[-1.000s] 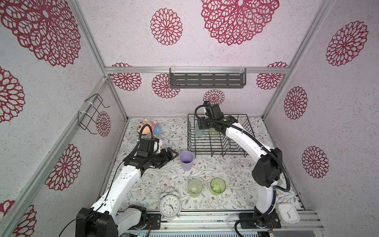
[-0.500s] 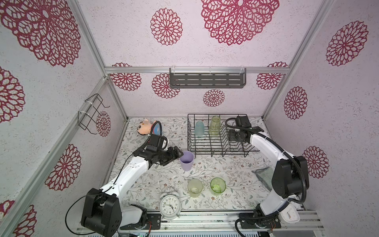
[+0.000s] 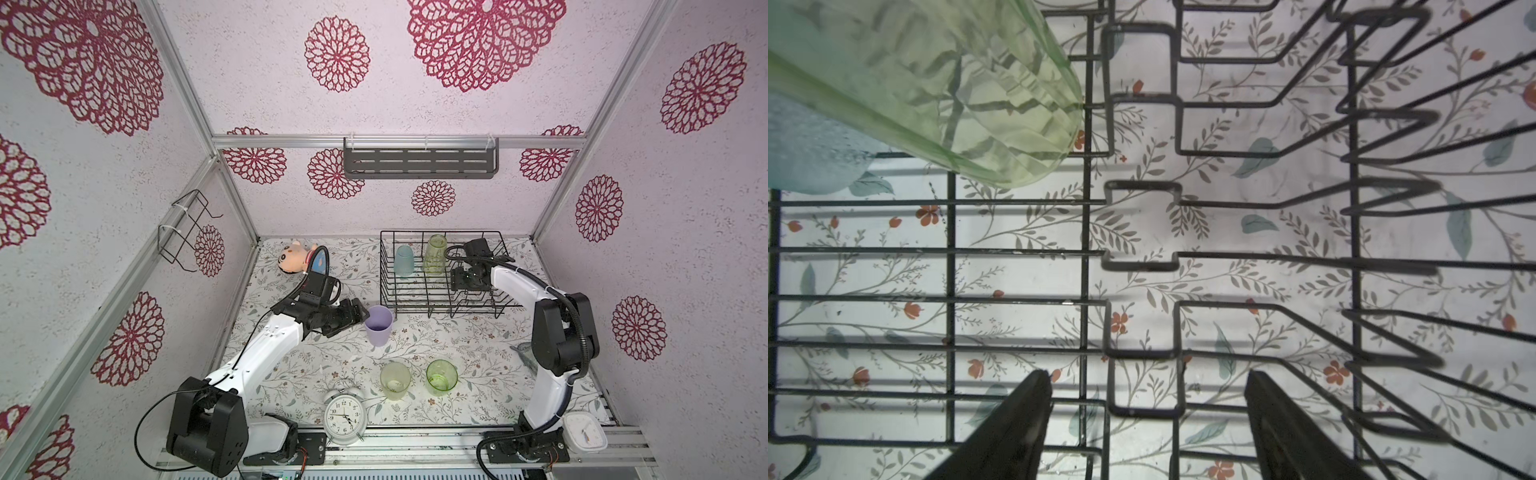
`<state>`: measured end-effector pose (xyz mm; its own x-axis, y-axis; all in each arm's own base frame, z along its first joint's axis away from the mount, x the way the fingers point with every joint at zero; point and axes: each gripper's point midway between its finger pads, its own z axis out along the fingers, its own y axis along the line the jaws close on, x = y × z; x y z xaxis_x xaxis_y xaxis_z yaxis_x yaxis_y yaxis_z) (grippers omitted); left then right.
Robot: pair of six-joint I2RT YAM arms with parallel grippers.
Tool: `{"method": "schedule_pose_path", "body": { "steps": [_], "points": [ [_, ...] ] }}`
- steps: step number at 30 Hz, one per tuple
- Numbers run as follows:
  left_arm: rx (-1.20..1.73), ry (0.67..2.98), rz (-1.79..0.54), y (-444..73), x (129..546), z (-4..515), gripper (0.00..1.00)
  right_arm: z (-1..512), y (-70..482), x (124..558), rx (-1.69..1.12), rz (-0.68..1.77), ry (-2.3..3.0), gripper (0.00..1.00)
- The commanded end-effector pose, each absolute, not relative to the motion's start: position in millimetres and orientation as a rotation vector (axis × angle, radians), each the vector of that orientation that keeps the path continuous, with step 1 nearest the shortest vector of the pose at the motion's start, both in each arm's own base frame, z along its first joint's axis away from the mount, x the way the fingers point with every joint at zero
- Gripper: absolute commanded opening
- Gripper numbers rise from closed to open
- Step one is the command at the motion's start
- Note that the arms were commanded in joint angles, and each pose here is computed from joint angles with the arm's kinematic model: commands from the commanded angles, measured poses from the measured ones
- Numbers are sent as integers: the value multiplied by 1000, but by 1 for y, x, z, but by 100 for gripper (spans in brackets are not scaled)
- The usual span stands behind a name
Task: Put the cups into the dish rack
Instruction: 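Lower the teal cup upright into the rack with the right gripper and release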
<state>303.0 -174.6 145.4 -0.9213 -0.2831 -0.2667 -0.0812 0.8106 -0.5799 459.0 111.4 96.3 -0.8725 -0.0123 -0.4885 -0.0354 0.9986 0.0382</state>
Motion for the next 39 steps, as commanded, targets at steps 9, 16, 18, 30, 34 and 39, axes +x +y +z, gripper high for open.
{"method": "schedule_pose_path", "body": {
  "steps": [9,16,18,30,34,39],
  "points": [
    [-210,2698,-787,-190,321,132,83,99,112,474,-80,26,2599,74],
    [-200,2775,-668,-187,316,109,73,95,119,475,-100,73,2594,70],
    [-200,2783,-655,-186,315,107,65,94,121,475,-103,92,2596,69],
    [-196,2853,-477,-165,306,93,39,84,130,476,-119,120,2604,64],
    [-196,2855,-462,-164,305,92,33,80,134,474,-136,121,2611,63],
    [-184,2866,-475,-166,304,91,27,77,136,472,-151,110,2615,61]
  ]
}}
